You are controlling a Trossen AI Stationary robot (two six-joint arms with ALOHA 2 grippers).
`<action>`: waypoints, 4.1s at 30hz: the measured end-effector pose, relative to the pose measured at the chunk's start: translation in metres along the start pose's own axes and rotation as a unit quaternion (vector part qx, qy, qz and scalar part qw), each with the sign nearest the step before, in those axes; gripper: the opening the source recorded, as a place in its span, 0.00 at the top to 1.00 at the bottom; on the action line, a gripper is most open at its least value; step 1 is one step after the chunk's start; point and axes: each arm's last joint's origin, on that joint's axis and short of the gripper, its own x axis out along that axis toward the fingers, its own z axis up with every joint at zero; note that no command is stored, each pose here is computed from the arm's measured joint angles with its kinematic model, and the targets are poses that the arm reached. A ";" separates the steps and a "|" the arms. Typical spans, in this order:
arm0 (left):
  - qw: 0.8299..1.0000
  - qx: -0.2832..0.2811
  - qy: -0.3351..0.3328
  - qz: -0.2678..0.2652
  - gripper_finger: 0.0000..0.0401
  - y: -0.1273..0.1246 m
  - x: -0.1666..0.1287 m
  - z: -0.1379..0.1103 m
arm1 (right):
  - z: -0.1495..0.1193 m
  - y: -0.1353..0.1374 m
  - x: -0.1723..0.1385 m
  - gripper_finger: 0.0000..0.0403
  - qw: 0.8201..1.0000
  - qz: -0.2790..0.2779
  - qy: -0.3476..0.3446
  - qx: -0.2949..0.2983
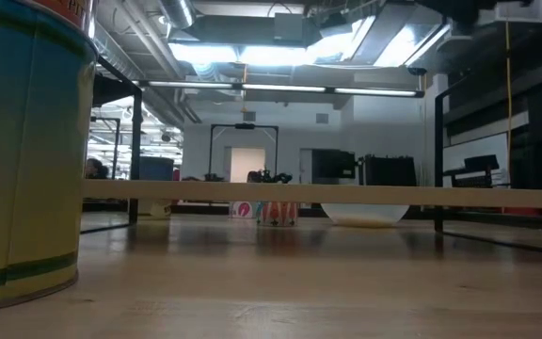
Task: Pick and place cans onto a shelf
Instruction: Put the canned sliced carrots on the shelf
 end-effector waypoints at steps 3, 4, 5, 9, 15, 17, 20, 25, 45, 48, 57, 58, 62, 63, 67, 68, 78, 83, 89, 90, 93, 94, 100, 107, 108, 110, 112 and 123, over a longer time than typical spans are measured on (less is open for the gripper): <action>1.000 0.000 0.000 0.000 0.81 0.000 0.000 0.000 | 0.009 0.004 0.017 0.44 1.000 0.000 0.028 -0.008; 1.000 0.000 0.000 0.000 0.81 0.000 0.000 0.000 | 0.012 0.006 0.023 0.44 0.999 -0.001 0.040 -0.012; 1.000 0.000 0.000 0.000 0.81 0.000 0.000 0.000 | 0.014 0.007 0.029 0.44 0.999 -0.002 0.052 -0.016; 1.000 0.000 0.000 0.000 0.81 0.000 0.000 0.000 | 0.018 0.011 0.055 0.44 0.995 -0.009 0.098 -0.029; 1.000 0.000 0.000 0.000 0.81 0.000 0.000 0.000 | 0.013 0.011 0.093 0.44 0.987 -0.030 0.153 -0.042; 1.000 0.000 0.000 0.000 0.81 0.000 0.000 0.000 | 0.007 0.010 0.105 0.44 0.983 -0.037 0.172 -0.047; 1.000 0.000 0.000 0.000 0.81 0.000 0.000 0.000 | -0.006 0.010 0.121 0.44 0.977 -0.033 0.203 -0.050; 1.000 0.000 0.000 0.000 0.81 0.000 0.000 0.000 | -0.033 0.011 0.146 0.44 0.968 0.008 0.246 -0.042; 1.000 0.000 0.000 0.000 0.81 0.000 0.000 0.000 | -0.086 0.017 0.236 0.44 0.928 0.054 0.367 -0.030; 1.000 0.000 0.001 0.002 0.81 0.000 0.000 0.000 | -0.096 0.021 0.247 0.44 0.916 0.057 0.397 -0.032; 1.000 0.000 0.002 0.008 0.81 0.000 0.000 0.000 | -0.137 0.031 0.261 0.44 0.890 0.064 0.449 -0.039; 1.000 0.000 0.002 0.008 0.81 0.000 0.000 0.000 | -0.142 0.031 0.262 0.44 0.888 0.064 0.454 -0.039; 1.000 0.000 0.002 0.008 0.81 0.000 0.000 0.000 | -0.151 0.031 0.264 0.44 0.882 0.064 0.465 -0.040; 1.000 0.000 0.002 0.008 0.81 0.000 0.000 0.000 | -0.153 0.031 0.264 0.44 0.881 0.064 0.467 -0.040; 1.000 0.000 0.002 0.008 0.81 0.000 0.000 0.000 | -0.158 0.032 0.264 0.44 0.878 0.064 0.472 -0.041; 1.000 0.000 0.002 0.008 0.81 0.000 0.000 0.000 | -0.160 0.032 0.265 0.44 0.877 0.064 0.474 -0.041; 1.000 0.000 0.003 0.009 0.81 0.000 0.000 0.000 | -0.180 0.032 0.267 0.44 0.865 0.063 0.496 -0.044; 1.000 0.000 0.003 0.009 0.81 0.000 0.000 0.000 | -0.180 0.032 0.267 0.47 0.865 0.063 0.496 -0.045; 1.000 0.000 0.003 0.009 0.81 0.001 0.000 0.000 | -0.180 0.032 0.267 0.62 0.865 0.062 0.496 -0.045; 1.000 0.000 0.003 0.010 0.81 0.001 0.000 0.000 | -0.180 0.032 0.267 0.66 0.865 0.063 0.496 -0.044; 1.000 0.000 0.003 0.010 0.81 0.001 0.000 0.000 | -0.181 0.032 0.267 0.75 0.865 0.064 0.497 -0.044; 1.000 0.000 0.003 0.010 0.81 0.001 0.000 0.000 | -0.181 0.032 0.267 0.78 0.865 0.064 0.497 -0.044; 1.000 0.000 0.003 0.009 0.81 0.001 0.000 0.000 | -0.181 0.032 0.267 0.95 0.865 0.064 0.496 -0.044; 1.000 0.000 0.003 0.009 0.81 0.001 0.000 0.000 | -0.181 0.032 0.267 0.97 0.865 0.065 0.496 -0.044; 1.000 0.000 0.003 0.009 0.81 0.001 0.000 0.000 | -0.180 0.032 0.267 0.97 0.865 0.065 0.496 -0.045; 1.000 0.000 0.003 0.009 0.81 0.000 0.000 0.000 | -0.179 0.032 0.266 0.98 0.864 0.066 0.496 -0.047; 1.000 0.000 0.003 0.009 0.81 0.000 0.000 0.000 | -0.176 0.032 0.264 0.98 0.862 0.069 0.500 -0.052; 1.000 0.000 0.003 0.009 0.81 0.000 0.000 0.000 | -0.118 0.031 0.240 0.98 0.863 0.087 0.492 -0.076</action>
